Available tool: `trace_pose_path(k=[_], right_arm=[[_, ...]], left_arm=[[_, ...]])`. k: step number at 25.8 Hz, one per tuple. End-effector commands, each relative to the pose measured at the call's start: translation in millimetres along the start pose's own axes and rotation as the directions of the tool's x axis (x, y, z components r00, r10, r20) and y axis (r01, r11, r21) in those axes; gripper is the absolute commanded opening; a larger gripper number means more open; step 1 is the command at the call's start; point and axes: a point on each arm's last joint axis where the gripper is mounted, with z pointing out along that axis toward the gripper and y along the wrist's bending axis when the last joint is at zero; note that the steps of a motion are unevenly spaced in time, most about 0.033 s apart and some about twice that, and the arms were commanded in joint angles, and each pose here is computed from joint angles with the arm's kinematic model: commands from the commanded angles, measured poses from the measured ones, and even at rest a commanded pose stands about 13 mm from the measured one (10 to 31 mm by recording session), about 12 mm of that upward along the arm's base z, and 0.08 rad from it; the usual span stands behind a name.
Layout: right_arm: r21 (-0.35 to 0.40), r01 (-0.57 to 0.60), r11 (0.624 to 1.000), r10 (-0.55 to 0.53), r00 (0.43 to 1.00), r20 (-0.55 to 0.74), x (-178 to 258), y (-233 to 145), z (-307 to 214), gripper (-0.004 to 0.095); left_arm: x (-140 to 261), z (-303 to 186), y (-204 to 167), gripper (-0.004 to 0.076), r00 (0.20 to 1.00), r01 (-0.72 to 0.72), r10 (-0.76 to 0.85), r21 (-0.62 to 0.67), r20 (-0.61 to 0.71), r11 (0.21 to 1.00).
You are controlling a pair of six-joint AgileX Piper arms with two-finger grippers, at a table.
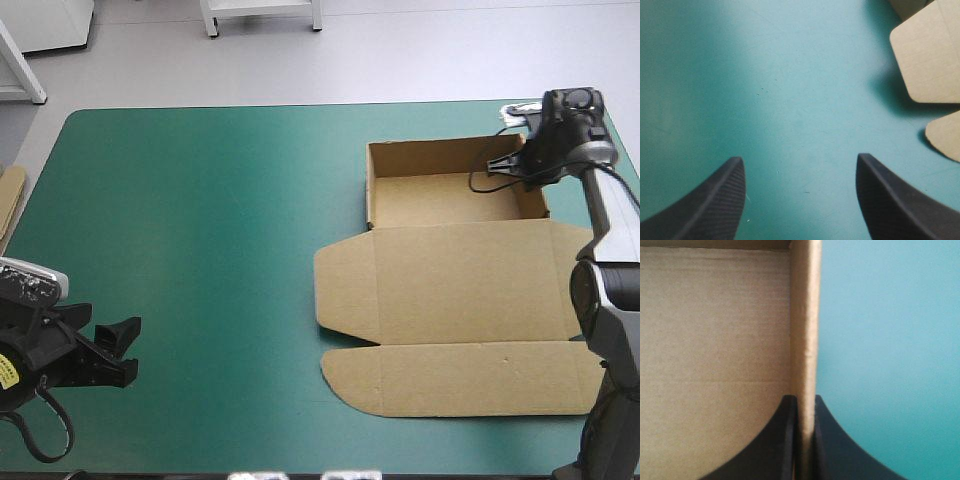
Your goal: Fold the box
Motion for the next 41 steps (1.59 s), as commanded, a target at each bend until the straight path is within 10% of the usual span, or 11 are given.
trace_pose_path(k=[1, 8, 14, 24, 29, 41], right_arm=[[0.145, -0.055, 0.988, 0.042, 0.995, 0.093, 6, -61, -41, -0.0019], [0.140, -0.252, 0.958, 0.242, 0.967, 0.079, 41, -150, -18, -0.0019], [0.114, -0.250, 0.961, 0.246, 0.968, 0.053, 49, -155, -6, 0.0001], [0.146, -0.282, 0.948, 0.279, 0.959, 0.045, 52, -158, -11, 0.0584], [0.117, -0.294, 0.949, 0.282, 0.953, 0.110, 52, -153, -39, 0.0656], [-0.232, -0.114, 0.966, 0.200, 0.897, 0.394, 72, -75, -191, 0.0630]], left_arm=[[0, -5, 0, 0.0459, 1.000, -0.003, 0.003, 0.005, -0.023, 1.000], [0, -5, 0, 0.0459, 1.000, -0.003, 0.003, 0.004, -0.022, 1.000], [0, -5, 0, 0.0459, 1.000, -0.005, 0.005, -0.002, -0.022, 1.000], [0, -5, 1, 0.0459, 1.000, -0.005, 0.005, -0.008, -0.022, 1.000], [0, -5, 7, 0.0459, 1.000, -0.019, 0.018, -0.071, -0.018, 0.997], [-1, -9, 26, 0.0459, 0.999, -0.026, 0.032, -0.283, 0.015, 0.959]])
